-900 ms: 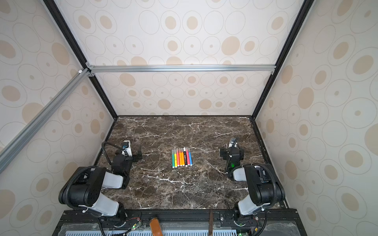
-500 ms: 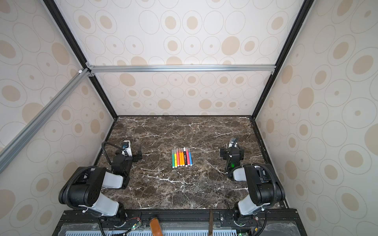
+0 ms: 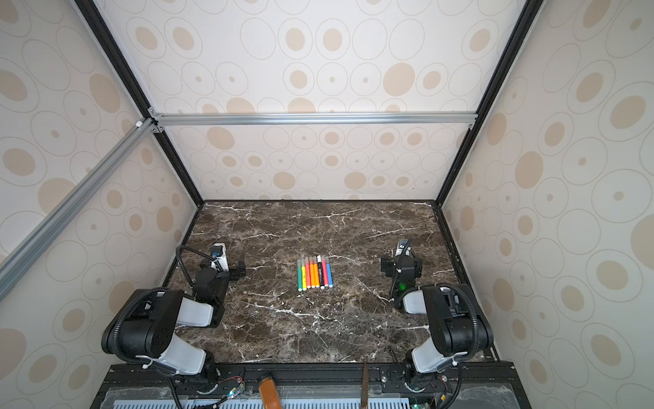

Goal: Remove pen caps from pens
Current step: Pick up the pen from the center of the table.

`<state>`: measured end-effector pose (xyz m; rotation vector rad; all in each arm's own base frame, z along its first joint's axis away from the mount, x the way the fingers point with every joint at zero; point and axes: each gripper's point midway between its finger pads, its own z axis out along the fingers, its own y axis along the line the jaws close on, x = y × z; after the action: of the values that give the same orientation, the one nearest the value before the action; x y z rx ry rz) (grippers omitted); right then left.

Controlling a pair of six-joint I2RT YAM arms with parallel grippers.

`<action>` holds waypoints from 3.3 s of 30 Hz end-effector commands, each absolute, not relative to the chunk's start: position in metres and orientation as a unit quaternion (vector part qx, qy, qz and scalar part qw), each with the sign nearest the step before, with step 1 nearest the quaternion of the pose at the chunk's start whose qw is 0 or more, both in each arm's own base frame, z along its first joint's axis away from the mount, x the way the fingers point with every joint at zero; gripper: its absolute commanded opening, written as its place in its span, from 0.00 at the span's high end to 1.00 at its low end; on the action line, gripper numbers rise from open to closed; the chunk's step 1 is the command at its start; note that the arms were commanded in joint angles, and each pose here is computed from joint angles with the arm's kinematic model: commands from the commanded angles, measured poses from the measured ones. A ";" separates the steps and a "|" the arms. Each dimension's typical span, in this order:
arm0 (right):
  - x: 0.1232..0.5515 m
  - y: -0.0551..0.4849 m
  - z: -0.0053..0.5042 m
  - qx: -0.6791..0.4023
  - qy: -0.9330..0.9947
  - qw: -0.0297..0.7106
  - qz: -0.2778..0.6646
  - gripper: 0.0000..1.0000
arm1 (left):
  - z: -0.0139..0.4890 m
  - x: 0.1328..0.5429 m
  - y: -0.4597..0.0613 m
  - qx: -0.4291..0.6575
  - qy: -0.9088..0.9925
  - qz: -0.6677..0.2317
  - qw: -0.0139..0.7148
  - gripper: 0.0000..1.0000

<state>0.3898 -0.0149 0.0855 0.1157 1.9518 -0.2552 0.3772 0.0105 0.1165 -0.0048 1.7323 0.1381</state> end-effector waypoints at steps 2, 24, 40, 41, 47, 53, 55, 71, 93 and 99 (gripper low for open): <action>0.393 -0.014 0.089 0.051 0.823 0.556 -0.104 0.00 | 0.124 0.383 0.012 -0.004 0.755 0.059 0.653 0.00; 0.367 0.116 0.196 -0.018 0.912 0.407 0.052 0.06 | 0.188 0.365 0.009 -0.207 0.782 -0.074 0.583 0.00; 0.360 0.231 0.106 -0.126 0.968 0.215 0.018 0.32 | 0.170 0.371 -0.048 -0.138 0.820 -0.133 0.539 0.01; 0.359 0.231 0.101 -0.127 0.969 0.210 0.014 0.33 | 0.169 0.371 -0.049 -0.136 0.821 -0.133 0.538 0.01; 0.354 0.239 0.073 -0.130 0.976 0.172 0.026 0.41 | 0.164 0.371 -0.051 -0.133 0.827 -0.130 0.531 0.00; 0.357 0.242 0.057 -0.125 0.979 0.160 0.022 0.46 | 0.165 0.373 -0.053 -0.131 0.828 -0.134 0.529 0.00; 0.359 0.242 0.053 -0.124 0.980 0.156 0.017 0.47 | 0.166 0.373 -0.053 -0.131 0.827 -0.135 0.530 0.00; 0.357 0.243 0.030 -0.118 0.985 0.126 0.007 0.53 | 0.157 0.372 -0.053 -0.131 0.837 -0.128 0.516 0.00; 0.336 0.236 0.005 -0.129 0.987 0.092 0.010 0.81 | 0.158 0.375 -0.064 -0.118 0.840 -0.153 0.506 0.01; 0.331 0.225 0.015 -0.134 0.985 0.106 0.012 0.94 | 0.159 0.380 -0.083 -0.104 0.843 -0.193 0.491 0.02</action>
<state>0.3501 0.2411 0.0201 -0.3661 2.8472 0.0848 0.3712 -0.0678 0.1422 -0.2705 2.0704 -0.3804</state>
